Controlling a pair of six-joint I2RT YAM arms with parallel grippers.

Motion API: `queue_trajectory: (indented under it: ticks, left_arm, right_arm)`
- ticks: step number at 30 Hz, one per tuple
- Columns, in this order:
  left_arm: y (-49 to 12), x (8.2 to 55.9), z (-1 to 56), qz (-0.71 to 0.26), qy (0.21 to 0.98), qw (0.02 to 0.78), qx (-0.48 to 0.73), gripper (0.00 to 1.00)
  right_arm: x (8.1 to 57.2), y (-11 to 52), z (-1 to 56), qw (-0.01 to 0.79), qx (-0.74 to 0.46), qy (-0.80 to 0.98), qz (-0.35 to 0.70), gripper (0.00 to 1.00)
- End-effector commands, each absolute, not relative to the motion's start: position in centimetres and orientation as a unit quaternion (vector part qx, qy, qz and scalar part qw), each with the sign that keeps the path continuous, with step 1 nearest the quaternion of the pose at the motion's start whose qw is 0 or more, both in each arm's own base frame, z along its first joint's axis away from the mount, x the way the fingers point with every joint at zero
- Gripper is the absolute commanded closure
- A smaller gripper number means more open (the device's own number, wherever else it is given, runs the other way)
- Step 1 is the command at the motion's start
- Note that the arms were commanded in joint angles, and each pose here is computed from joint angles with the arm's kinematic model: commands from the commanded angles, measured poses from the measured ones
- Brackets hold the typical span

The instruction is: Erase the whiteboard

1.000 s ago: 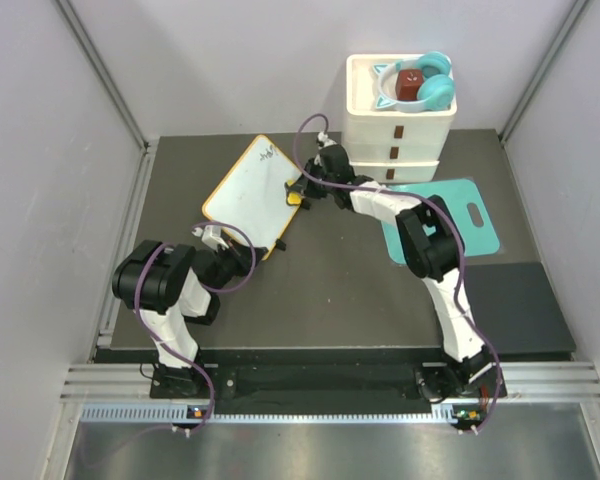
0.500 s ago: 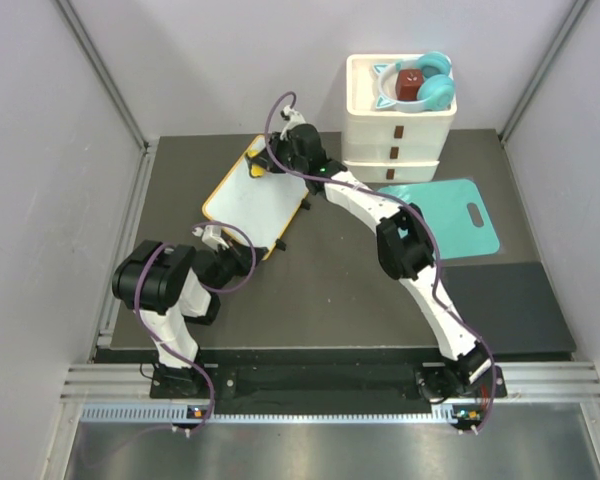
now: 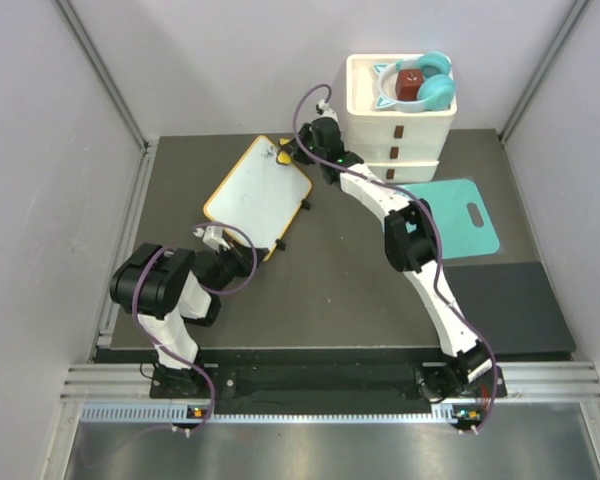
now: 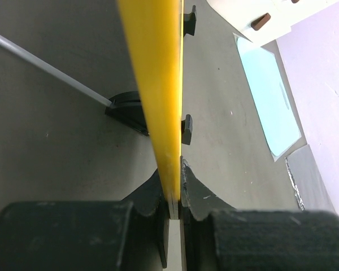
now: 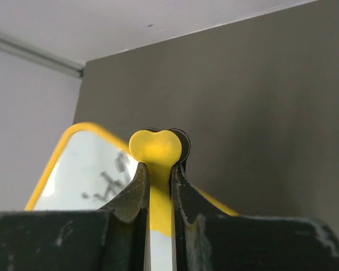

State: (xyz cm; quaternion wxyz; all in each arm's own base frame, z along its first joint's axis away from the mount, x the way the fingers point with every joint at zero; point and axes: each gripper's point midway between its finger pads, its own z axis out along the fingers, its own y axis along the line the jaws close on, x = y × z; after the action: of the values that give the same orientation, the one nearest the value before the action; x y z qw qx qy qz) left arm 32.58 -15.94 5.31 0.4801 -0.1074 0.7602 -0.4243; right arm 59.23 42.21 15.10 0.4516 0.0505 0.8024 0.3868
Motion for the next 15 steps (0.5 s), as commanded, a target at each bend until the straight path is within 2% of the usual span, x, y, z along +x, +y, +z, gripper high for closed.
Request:
queue_trajectory:
  ticks: [1,9,15]
  left_arm:
    - [-17.2,29.9,3.2,-0.423,0.791,0.438,-0.059,1.00]
    - [-17.7,29.8,3.2,-0.426,0.791,0.436,-0.047,1.00]
    - [-18.1,29.4,3.2,-0.424,0.794,0.435,-0.030,1.00]
  right_arm:
    - [61.4,39.5,12.1,0.451,0.089,0.813,0.357,1.00]
    - [59.3,43.3,14.3,0.472,0.015,0.792,0.387,1.00]
    - [57.2,46.7,18.7,0.522,-0.030,0.756,0.393,1.00]
